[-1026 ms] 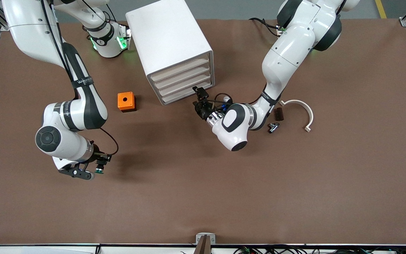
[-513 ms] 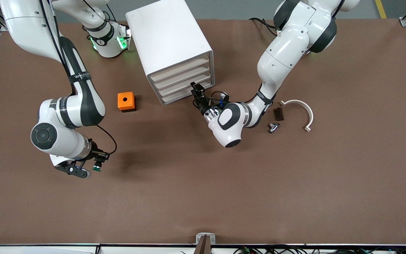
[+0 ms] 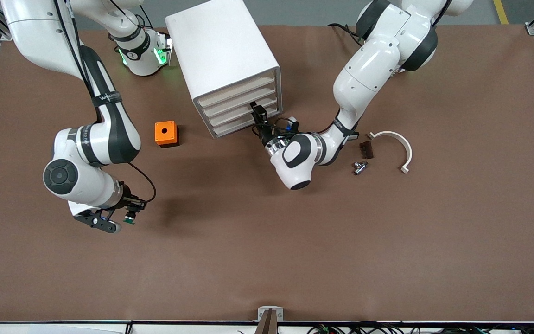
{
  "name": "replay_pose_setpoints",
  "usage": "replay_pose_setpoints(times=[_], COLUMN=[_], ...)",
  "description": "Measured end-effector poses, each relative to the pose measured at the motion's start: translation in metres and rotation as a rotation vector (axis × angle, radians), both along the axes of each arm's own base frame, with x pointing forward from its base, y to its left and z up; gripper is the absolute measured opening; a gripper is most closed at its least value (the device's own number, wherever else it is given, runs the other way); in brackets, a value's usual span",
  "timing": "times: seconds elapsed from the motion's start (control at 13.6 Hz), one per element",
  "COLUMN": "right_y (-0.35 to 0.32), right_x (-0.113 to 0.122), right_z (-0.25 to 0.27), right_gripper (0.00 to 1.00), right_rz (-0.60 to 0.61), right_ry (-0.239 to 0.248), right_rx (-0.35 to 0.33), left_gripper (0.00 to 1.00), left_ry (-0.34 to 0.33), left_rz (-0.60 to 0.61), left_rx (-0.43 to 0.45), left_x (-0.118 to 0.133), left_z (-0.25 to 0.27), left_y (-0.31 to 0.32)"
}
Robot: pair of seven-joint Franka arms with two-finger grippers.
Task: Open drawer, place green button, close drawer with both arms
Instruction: 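Grip the drawer front with the left gripper while the right gripper lifts the button, then pull the drawer out with the left gripper while the right gripper carries the button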
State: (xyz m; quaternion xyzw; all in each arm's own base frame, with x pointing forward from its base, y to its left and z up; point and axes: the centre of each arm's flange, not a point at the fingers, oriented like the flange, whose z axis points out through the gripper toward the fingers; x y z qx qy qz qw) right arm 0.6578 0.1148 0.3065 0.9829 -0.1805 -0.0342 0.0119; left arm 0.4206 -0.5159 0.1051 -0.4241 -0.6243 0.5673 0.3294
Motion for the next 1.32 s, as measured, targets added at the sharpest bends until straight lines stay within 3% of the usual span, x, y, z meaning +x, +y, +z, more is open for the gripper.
replay_pose_setpoints(times=[0.59, 1.03, 1.32], right_y=[0.039, 0.094, 0.125], right_x=[-0.014, -0.032, -0.048], right_z=[0.016, 0.033, 0.028], right_gripper=[0.42, 0.42, 0.42], right_rz=[-0.069, -0.133, -0.194], right_ry=[-0.014, -0.026, 0.006], right_rx=[-0.003, -0.004, 0.028], left_gripper=[0.12, 0.09, 0.09], left_ry=[0.064, 0.065, 0.069], left_rz=[-0.031, -0.022, 0.038], left_rx=[0.05, 0.054, 0.051], left_x=[-0.015, -0.01, 0.017], left_z=[-0.005, -0.005, -0.005], left_y=[-0.003, 0.0, 0.022])
